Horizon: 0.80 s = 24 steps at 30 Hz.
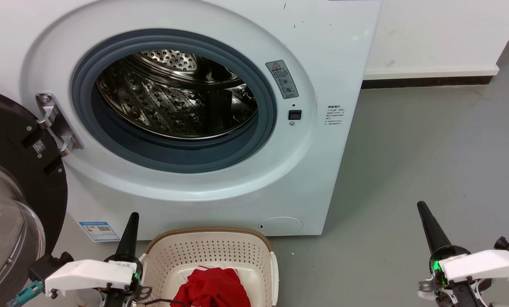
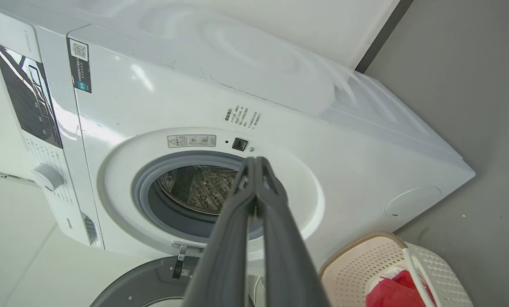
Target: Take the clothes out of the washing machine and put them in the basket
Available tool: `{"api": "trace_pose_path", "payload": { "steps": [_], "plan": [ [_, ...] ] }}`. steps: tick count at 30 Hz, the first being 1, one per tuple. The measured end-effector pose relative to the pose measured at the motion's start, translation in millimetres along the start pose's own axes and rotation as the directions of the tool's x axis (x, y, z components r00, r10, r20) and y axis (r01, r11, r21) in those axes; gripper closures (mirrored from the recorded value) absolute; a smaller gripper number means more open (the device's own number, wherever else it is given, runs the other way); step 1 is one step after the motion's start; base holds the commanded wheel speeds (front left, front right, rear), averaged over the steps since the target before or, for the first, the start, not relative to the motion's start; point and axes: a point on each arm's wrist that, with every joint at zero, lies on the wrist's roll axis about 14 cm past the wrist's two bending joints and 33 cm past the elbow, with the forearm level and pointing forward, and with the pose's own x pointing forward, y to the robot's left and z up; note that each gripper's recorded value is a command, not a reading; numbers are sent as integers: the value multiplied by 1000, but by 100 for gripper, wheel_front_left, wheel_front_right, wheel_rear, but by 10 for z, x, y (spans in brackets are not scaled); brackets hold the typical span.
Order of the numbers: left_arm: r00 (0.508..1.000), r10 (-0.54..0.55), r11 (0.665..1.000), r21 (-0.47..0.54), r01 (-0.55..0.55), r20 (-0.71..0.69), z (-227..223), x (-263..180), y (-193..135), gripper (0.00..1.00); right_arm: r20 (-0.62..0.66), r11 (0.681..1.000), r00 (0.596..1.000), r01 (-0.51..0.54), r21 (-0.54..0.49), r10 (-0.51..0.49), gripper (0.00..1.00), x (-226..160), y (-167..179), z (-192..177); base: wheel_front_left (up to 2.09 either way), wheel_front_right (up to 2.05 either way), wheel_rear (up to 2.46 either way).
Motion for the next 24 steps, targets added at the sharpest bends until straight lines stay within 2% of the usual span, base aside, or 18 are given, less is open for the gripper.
{"api": "trace_pose_path", "payload": {
  "steps": [13, 24],
  "plan": [
    [1000, -17, 993, -119, 18, 4, 24, 28, -23, 100, 21, 993, 1000, -3, 117, 0, 100, 39, -5, 60, 0, 0, 0],
    [999, -31, 974, -224, 34, 17, 69, 56, -42, 100, 40, 975, 999, -9, 223, 0, 100, 78, -10, 116, 0, 0, 0]
  ]
}}
